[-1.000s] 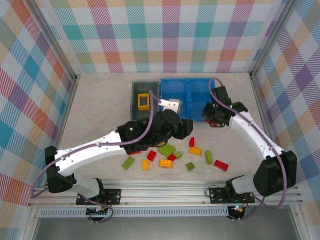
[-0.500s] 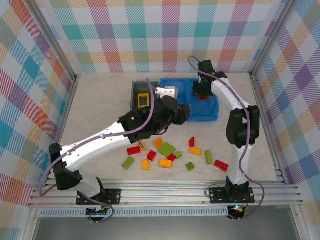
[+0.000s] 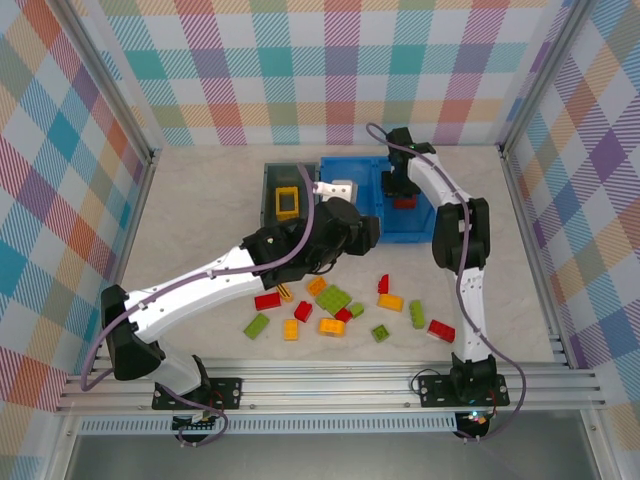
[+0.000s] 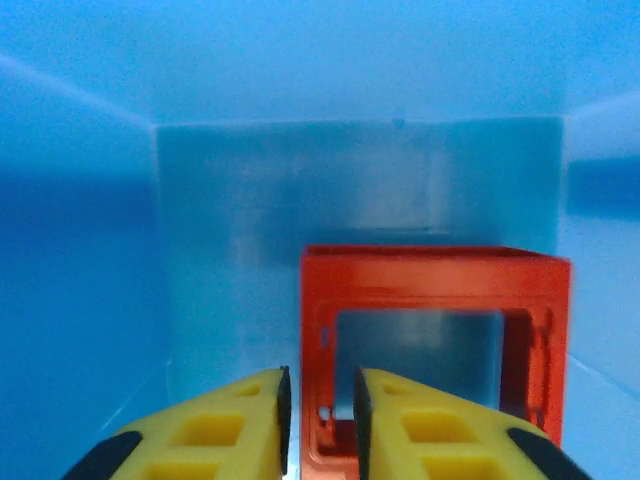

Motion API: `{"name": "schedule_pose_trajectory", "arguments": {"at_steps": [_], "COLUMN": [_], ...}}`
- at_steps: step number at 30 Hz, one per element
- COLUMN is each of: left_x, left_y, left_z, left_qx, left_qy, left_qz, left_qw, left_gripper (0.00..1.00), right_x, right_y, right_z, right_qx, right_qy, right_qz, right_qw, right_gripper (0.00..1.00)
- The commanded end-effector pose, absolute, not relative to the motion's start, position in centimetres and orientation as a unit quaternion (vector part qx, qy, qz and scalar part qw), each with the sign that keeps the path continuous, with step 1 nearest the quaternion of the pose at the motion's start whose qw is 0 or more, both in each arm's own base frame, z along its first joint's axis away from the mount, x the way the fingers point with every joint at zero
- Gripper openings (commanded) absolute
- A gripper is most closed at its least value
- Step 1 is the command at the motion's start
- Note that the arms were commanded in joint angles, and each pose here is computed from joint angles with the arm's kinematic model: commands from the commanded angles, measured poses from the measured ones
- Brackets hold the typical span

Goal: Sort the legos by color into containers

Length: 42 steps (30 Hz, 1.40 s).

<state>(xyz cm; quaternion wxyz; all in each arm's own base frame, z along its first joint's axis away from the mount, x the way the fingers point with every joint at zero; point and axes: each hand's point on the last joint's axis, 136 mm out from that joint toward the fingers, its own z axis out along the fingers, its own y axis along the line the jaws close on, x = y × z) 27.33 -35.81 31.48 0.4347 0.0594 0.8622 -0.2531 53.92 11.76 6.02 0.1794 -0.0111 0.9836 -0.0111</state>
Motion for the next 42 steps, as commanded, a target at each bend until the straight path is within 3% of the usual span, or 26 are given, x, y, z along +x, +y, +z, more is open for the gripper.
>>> {"name": "schedule_pose_trajectory", "arguments": {"at_steps": [1,4,12,19,22,25,30,33,42], "left_x": [27.0,26.6,24.7,20.4,18.4,16.9,15.7,15.7,16.9], "left_y": [-34.5,-33.4,-26.5,-18.0,-16.1,-15.0,-13.6,-13.5,-13.4], "left_z": [32.0,31.0,25.9,17.4,13.5,10.4,6.7,5.5,2.8], "left_qx": [0.046,0.036,-0.024,-0.069,-0.069,-0.059,-0.044,-0.031,-0.029], "left_qy": [0.859,0.865,0.906,0.953,0.969,0.981,0.991,0.992,0.997], "left_qz": [-0.262,-0.251,-0.153,-0.037,-0.018,-0.001,0.024,0.021,-0.004], "left_qw": [0.437,0.432,0.395,0.292,0.238,0.184,0.124,0.117,0.075], "left_gripper": [0.60,0.60,0.60,0.65,0.72,0.80,0.88,0.94,0.91], "right_x": [54.0,53.9,51.8,42.2,35.1,27.4,17.8,15.0,12.5], "right_y": [11.2,11.3,12.8,19.1,24.5,28.5,30.4,30.3,29.4], "right_z": [7.0,8.1,19.4,27.4,27.3,24.9,21.0,20.2,19.5], "right_qx": [-0.004,-0.005,-0.004,-0.034,-0.085,-0.126,-0.171,-0.162,-0.129], "right_qy": [0.984,0.983,0.958,0.927,0.911,0.903,0.906,0.909,0.918], "right_qz": [-0.022,-0.017,0.002,0.087,0.181,0.267,0.294,0.307,0.317], "right_qw": [0.177,0.185,0.286,0.363,0.360,0.312,0.251,0.230,0.202], "right_gripper": [0.35,0.43,0.44,0.51,0.57,0.59,0.63,0.64,0.64]}}
